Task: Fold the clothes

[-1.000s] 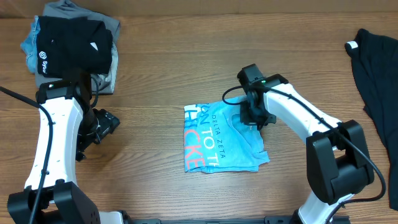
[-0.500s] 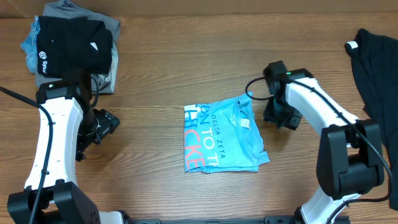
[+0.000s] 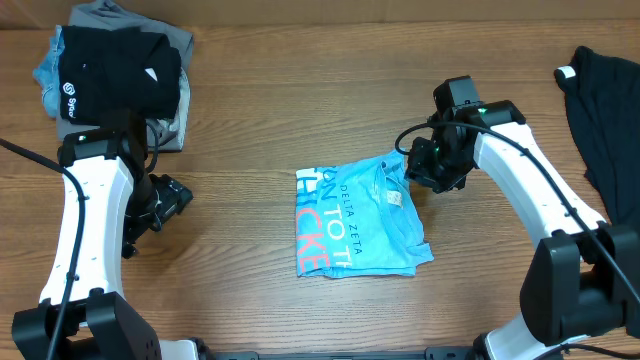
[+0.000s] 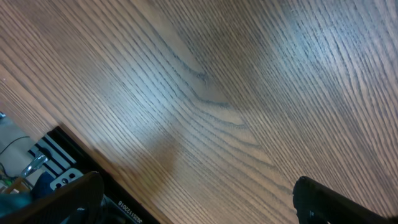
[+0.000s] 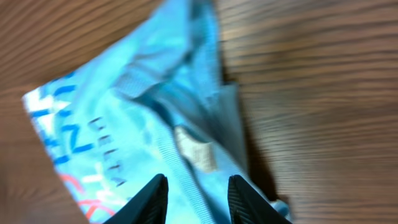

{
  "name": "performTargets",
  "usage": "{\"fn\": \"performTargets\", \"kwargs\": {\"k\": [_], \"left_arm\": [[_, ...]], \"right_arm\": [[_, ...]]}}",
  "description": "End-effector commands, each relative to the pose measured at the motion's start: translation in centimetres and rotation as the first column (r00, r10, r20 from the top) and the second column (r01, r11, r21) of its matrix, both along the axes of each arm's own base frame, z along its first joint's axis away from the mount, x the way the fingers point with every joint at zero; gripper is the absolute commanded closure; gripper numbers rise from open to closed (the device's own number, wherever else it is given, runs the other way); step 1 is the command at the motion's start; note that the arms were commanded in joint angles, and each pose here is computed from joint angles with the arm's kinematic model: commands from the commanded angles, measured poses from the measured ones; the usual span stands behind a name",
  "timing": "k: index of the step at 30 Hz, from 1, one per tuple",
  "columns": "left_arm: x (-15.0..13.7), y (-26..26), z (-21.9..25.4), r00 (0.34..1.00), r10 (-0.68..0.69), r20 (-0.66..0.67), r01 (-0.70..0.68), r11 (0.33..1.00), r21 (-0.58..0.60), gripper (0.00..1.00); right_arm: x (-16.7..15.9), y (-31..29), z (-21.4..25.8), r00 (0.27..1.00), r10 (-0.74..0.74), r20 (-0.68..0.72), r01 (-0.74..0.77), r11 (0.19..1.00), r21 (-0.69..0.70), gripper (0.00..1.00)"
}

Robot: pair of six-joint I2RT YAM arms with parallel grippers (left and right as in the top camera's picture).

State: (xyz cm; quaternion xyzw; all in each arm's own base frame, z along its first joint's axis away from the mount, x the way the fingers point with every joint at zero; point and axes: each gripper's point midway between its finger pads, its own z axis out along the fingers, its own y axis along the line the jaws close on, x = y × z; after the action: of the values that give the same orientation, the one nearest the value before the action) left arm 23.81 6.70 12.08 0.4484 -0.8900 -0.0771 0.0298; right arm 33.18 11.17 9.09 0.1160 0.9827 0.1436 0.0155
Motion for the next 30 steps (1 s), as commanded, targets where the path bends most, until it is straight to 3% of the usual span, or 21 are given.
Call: {"fn": "performTargets", "kwargs": {"k": [1,5,10,17,26,30], "left_arm": [[0.1,-0.2,-0.2,1.000,-0.008,0.003,0.008,1.000,-0.011,0.00],[0.5,-0.6,-0.3,1.000,-0.005,0.022,0.006,0.999,-0.034,0.00],[0.5,-0.7,-0.3,1.000,-0.005,0.023,0.006,0.999,-0.044,0.00],[0.4,-0.8,-0.3,1.000,-0.008,0.018,0.008,0.999,-0.045,0.00],[0.5,-0.7,-0.3,1.000,-0.016,0.019,0.016,0.999,-0.046,0.00],[0.5,-0.7,-0.3,1.000,-0.016,0.019,0.016,0.999,-0.046,0.00]], "right_arm": [[0.0,3.2,2.0,0.993,0.100,0.064,-0.106,0.989,0.103,0.61],[-0.4,5.8,1.2,0.972,0.207,0.108,-0.216,0.974,0.074,0.46],[0.1,6.9,-0.8,0.972,0.209,0.106,-0.208,0.978,-0.021,0.38],[1.6,5.3,-3.9,0.987,0.138,0.084,-0.126,0.983,-0.133,0.38],[1.8,4.6,-4.7,0.991,0.121,0.063,-0.112,0.984,-0.139,0.38],[1.5,4.5,-6.7,0.995,0.100,0.011,-0.097,0.984,-0.147,0.43]]}}
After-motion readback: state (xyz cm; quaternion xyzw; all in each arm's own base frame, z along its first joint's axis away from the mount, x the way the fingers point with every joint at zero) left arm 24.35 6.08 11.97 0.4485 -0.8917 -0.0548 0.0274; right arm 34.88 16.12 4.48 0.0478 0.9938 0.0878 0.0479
